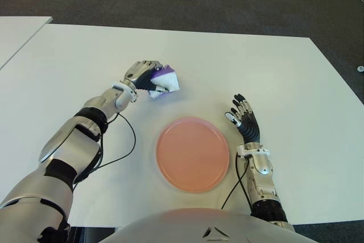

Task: Put the tissue paper into the plate.

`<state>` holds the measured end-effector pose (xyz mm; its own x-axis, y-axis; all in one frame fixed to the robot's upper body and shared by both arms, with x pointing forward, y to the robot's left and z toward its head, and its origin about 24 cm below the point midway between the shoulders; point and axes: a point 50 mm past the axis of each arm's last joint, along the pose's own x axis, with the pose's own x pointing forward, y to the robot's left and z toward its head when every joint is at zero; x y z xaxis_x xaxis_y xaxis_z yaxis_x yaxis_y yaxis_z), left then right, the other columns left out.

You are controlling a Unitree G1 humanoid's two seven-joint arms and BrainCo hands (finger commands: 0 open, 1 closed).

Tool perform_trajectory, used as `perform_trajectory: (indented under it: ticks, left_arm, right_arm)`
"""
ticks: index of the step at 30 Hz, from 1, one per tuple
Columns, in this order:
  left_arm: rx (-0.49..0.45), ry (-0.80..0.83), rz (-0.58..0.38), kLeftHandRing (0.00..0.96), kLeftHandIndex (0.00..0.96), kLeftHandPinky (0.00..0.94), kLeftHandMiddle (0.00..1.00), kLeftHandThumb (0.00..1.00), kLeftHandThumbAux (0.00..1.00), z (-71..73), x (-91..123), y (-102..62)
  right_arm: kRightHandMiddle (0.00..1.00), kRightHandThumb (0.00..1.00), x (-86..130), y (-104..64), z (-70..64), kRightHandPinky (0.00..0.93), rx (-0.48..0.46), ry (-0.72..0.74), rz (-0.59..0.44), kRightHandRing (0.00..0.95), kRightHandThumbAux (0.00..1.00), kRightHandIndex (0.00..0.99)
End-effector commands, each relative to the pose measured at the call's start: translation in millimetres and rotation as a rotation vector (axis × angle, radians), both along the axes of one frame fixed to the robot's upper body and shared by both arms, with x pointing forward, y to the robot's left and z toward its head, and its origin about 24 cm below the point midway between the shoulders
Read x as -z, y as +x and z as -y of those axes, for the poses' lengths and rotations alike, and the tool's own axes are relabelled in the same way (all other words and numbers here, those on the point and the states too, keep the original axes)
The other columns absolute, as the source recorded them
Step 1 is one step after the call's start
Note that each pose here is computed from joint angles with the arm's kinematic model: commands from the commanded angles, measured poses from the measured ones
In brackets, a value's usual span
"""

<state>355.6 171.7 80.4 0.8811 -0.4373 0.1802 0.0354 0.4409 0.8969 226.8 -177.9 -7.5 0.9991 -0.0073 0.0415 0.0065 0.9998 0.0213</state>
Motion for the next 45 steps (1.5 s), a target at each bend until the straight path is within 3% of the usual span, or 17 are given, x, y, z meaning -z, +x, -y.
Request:
perform_trajectory:
  ticks: [1, 7, 10, 17, 26, 33, 34, 36, 37, 40, 45]
  left_arm:
    - [0.028, -0.214, 0.055, 0.841, 0.398, 0.820, 0.533, 0.852, 0.669, 1.3, -33, -7.2]
    - [0.134, -0.377, 0.138, 0.842, 0.399, 0.831, 0.533, 0.852, 0.668, 5.3, -58, -24.1]
    - [0.264, -0.420, 0.257, 0.844, 0.399, 0.834, 0.533, 0.853, 0.668, 16.3, -79, -52.6]
    - [0.408, -0.431, 0.280, 0.851, 0.401, 0.843, 0.533, 0.854, 0.667, 30.0, -89, -83.3]
    - [0.586, -0.467, 0.104, 0.848, 0.402, 0.818, 0.532, 0.854, 0.666, 42.1, -71, -103.7]
    - [0.755, -0.386, -0.107, 0.842, 0.401, 0.814, 0.531, 0.854, 0.667, 51.6, -55, -117.3]
    - [0.764, -0.384, -0.119, 0.843, 0.402, 0.816, 0.531, 0.854, 0.667, 51.9, -54, -117.7]
    - [0.719, -0.184, -0.058, 0.832, 0.404, 0.807, 0.549, 0.853, 0.666, 51.6, -51, -119.0]
    - [0.716, -0.111, -0.075, 0.828, 0.405, 0.803, 0.556, 0.852, 0.666, 55.3, -45, -121.5]
    - [0.755, -0.103, -0.197, 0.824, 0.408, 0.815, 0.560, 0.851, 0.665, 64.2, -32, -128.9]
    - [0.748, -0.023, -0.225, 0.823, 0.401, 0.818, 0.543, 0.851, 0.666, 64.3, -31, -130.5]
  right_arm:
    - [0.000, 0.000, 60, -41.5, 1.6, 0.000, 0.032, 0.044, -0.328, 0.000, 0.649, 0.000]
    - [0.000, 0.000, 62, -40.5, 1.8, 0.000, 0.032, 0.043, -0.330, 0.000, 0.646, 0.000]
    - [0.000, 0.000, 61, -40.0, 1.3, 0.000, 0.023, 0.042, -0.324, 0.000, 0.644, 0.000]
    - [0.000, 0.000, 62, -39.1, 0.0, 0.000, 0.023, 0.039, -0.324, 0.000, 0.627, 0.000]
    - [0.000, 0.000, 65, -38.1, -0.5, 0.000, 0.022, 0.042, -0.327, 0.000, 0.628, 0.000]
    - [0.000, 0.000, 66, -37.8, -0.5, 0.000, 0.020, 0.046, -0.325, 0.000, 0.640, 0.000]
    - [0.000, 0.000, 66, -37.8, -0.5, 0.000, 0.020, 0.046, -0.325, 0.000, 0.641, 0.000]
    - [0.000, 0.000, 66, -37.9, -0.2, 0.000, 0.021, 0.046, -0.325, 0.000, 0.640, 0.000]
    - [0.000, 0.000, 66, -38.0, 0.1, 0.000, 0.022, 0.046, -0.326, 0.000, 0.640, 0.000]
    - [0.000, 0.000, 68, -38.5, 0.9, 0.000, 0.025, 0.044, -0.329, 0.000, 0.631, 0.000]
    - [0.000, 0.000, 68, -39.1, 1.1, 0.000, 0.025, 0.042, -0.329, 0.000, 0.621, 0.000]
